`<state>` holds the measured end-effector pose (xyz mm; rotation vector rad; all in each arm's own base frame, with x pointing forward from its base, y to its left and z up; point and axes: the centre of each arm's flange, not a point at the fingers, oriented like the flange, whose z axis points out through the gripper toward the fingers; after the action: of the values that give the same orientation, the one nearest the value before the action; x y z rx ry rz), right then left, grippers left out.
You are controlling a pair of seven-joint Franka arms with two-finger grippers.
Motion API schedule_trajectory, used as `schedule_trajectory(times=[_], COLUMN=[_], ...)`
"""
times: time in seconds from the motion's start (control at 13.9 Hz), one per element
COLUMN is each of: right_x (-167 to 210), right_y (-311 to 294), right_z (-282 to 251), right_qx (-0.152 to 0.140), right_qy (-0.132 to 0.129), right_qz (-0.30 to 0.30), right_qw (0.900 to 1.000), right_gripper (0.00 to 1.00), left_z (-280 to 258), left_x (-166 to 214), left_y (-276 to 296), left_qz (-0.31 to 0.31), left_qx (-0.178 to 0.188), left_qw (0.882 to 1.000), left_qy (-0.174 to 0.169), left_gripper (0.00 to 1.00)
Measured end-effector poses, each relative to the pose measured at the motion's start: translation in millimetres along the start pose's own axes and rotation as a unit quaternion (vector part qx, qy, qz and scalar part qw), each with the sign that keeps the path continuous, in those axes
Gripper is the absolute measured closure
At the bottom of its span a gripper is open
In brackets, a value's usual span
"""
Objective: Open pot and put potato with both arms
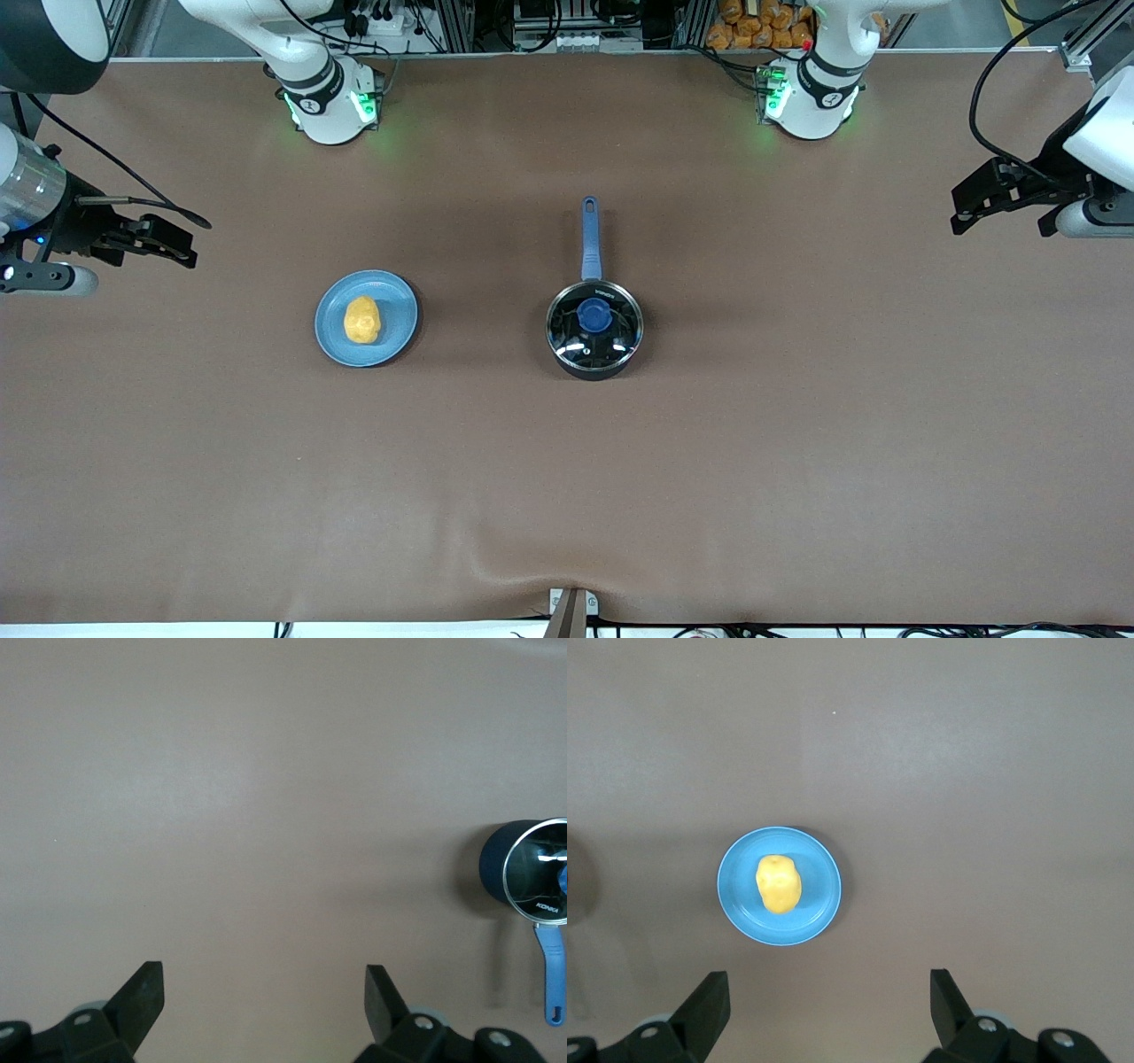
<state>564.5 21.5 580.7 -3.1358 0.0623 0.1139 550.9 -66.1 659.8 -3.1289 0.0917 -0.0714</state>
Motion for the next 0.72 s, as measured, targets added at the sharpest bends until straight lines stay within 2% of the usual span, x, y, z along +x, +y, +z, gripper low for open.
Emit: schedule_trajectory(times=[0.43,0.72], right_x=[13,13], right_y=[-5,-5], right_z=[21,22], right_qx=[-0.001,-0.001], right_qy=[-0.012,-0.013], right_qz=[-0.003,-0.003], right_qw=[1.0,1.0], right_gripper=[0.0,0.0], left_z=[-3,-3], left_x=[-1,-2], left_y=[2,9], left_qz=[0.017,-0.035], left_qx=[-0.003,-0.024], left_qw=[1.0,0.999], left_qy=[0.003,0.0], left_gripper=[0.0,0.0])
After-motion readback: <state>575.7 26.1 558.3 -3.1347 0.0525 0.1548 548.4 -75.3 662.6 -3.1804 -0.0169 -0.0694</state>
